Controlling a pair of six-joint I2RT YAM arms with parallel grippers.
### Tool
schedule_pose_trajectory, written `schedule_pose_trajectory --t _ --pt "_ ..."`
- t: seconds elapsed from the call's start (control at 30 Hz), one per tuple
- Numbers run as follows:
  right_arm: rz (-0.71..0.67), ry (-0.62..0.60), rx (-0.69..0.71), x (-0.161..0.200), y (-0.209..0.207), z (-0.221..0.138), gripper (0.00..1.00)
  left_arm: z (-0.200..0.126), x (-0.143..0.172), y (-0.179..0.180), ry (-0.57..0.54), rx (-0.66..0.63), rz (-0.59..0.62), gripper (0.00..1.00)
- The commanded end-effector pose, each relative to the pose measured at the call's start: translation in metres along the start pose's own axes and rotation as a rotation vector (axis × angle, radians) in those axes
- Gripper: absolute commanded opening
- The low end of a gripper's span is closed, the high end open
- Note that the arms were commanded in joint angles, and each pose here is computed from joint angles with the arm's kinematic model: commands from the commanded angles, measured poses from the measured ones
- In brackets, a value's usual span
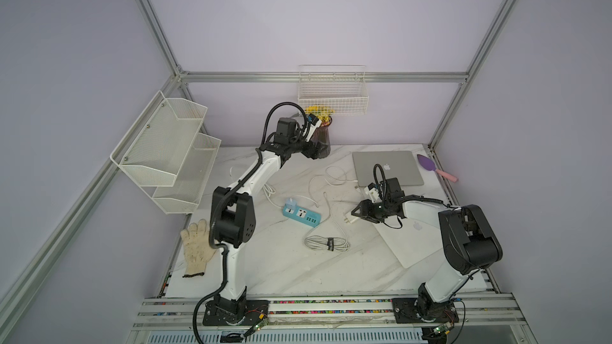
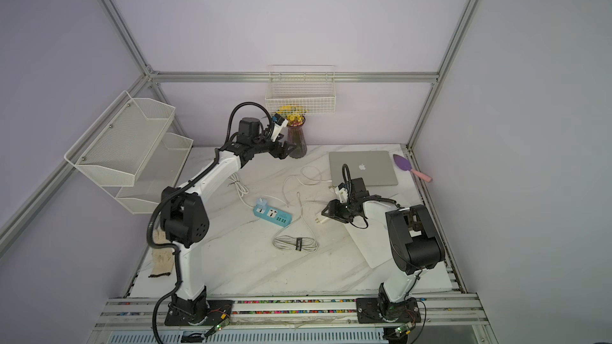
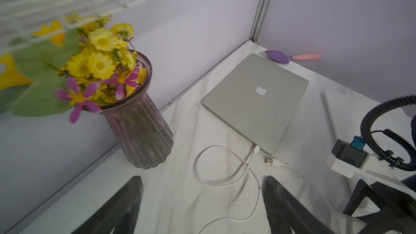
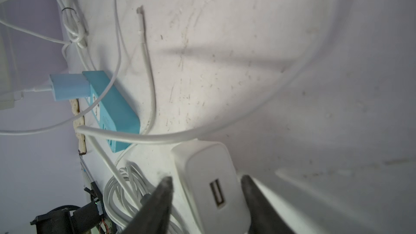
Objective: Unplug the laptop charger
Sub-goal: Place the plug at the center of the board, then remove the charging cable from the laptop.
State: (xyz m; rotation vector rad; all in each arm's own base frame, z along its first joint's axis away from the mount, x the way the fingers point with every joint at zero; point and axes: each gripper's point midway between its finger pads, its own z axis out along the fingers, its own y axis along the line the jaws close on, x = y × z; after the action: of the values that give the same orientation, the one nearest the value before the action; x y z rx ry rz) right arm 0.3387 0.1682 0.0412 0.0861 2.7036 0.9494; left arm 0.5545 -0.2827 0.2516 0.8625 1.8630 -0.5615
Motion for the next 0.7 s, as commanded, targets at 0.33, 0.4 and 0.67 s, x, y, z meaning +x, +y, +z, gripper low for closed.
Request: schedule_pose_trajectory --t 0.33,0.4,0.67 --pt "-0.115 -0.451 0.107 -0.151 0.051 -0.08 0.72 0.107 0.065 -0.076 0.184 0.219 0.246 0.94" --pt "-0.117 -0.459 0.055 -0.166 0.057 -0.067 0.71 0.121 0.081 -0.076 0.205 0.212 0.245 0.94" --pt "-0.148 -0.463 -0.004 -0.184 0.062 -0.05 0.68 0.149 0.111 -0.09 0.235 0.222 0.249 0.89"
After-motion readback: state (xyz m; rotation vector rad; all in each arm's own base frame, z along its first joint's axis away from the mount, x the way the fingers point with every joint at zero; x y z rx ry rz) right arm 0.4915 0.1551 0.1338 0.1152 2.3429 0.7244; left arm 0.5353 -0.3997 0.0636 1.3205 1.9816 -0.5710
